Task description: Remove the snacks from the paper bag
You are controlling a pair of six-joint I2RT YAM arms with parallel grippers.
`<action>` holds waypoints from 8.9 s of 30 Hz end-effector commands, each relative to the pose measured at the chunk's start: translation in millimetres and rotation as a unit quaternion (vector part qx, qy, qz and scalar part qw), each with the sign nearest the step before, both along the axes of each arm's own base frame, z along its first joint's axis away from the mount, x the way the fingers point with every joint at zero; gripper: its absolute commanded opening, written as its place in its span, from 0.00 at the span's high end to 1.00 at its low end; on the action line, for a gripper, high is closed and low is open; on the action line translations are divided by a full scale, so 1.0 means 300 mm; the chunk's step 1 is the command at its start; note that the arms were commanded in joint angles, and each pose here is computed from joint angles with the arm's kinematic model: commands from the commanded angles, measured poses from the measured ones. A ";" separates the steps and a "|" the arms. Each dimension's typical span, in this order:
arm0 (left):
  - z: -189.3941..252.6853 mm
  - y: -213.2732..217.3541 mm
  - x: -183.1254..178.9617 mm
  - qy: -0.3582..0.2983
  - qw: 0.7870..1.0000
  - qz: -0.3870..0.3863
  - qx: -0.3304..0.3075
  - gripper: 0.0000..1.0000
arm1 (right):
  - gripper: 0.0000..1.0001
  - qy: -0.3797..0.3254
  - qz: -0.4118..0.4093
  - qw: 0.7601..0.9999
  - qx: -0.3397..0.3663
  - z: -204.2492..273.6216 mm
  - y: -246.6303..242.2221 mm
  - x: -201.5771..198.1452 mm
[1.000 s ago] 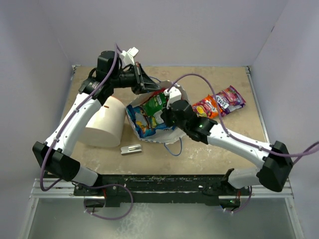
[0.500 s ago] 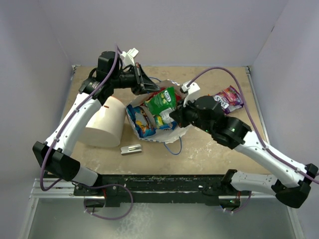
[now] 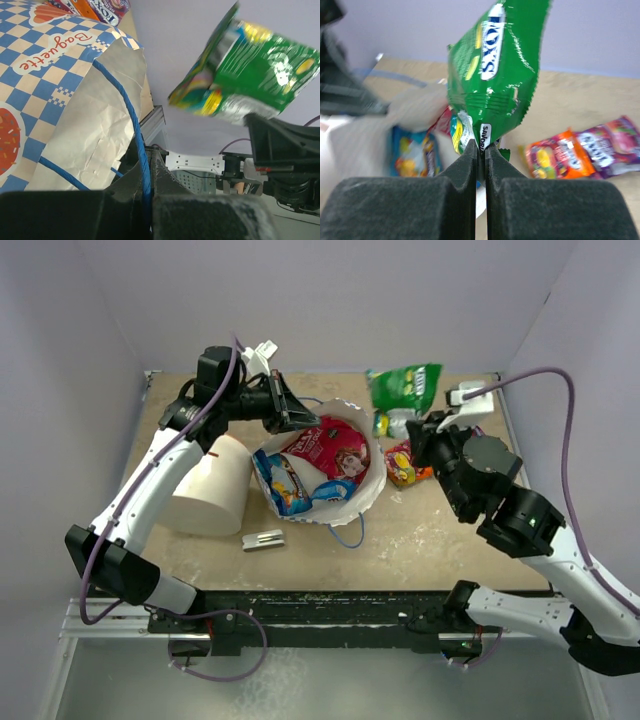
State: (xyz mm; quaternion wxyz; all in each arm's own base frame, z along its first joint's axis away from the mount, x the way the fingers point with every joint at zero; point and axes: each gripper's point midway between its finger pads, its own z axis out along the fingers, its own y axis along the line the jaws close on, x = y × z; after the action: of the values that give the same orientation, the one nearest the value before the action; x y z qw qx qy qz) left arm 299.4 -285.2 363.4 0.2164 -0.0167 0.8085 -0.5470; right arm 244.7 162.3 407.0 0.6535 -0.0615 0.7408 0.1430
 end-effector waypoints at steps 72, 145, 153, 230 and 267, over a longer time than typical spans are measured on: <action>0.122 -0.001 -0.104 -0.061 0.996 -0.072 -0.009 1.00 | 0.43 0.430 0.003 0.897 0.105 -0.832 -0.403 0.326; 0.227 -0.004 -0.122 -0.082 0.993 -0.062 -0.060 1.00 | 0.29 -0.108 0.211 0.660 -0.712 -0.591 0.504 0.433; 0.222 0.003 -0.134 -0.081 0.993 -0.065 -0.052 1.00 | 0.39 -0.078 0.226 0.653 -0.719 -0.687 0.472 0.491; 0.124 0.028 -0.103 -0.042 0.999 -0.023 -0.012 1.00 | 1.00 0.038 -0.268 0.952 -0.146 -0.084 -0.368 0.244; 0.165 0.023 -0.134 -0.052 0.997 -0.054 -0.016 1.00 | 1.00 0.308 -0.480 0.821 0.027 -1.016 -0.906 0.167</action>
State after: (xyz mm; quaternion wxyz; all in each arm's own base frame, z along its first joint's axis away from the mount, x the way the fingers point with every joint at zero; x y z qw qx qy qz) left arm 268.3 -278.0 375.3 0.1902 0.0048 0.8165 -0.5451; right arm 278.9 -85.9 101.1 0.3484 0.3861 0.8415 -0.1464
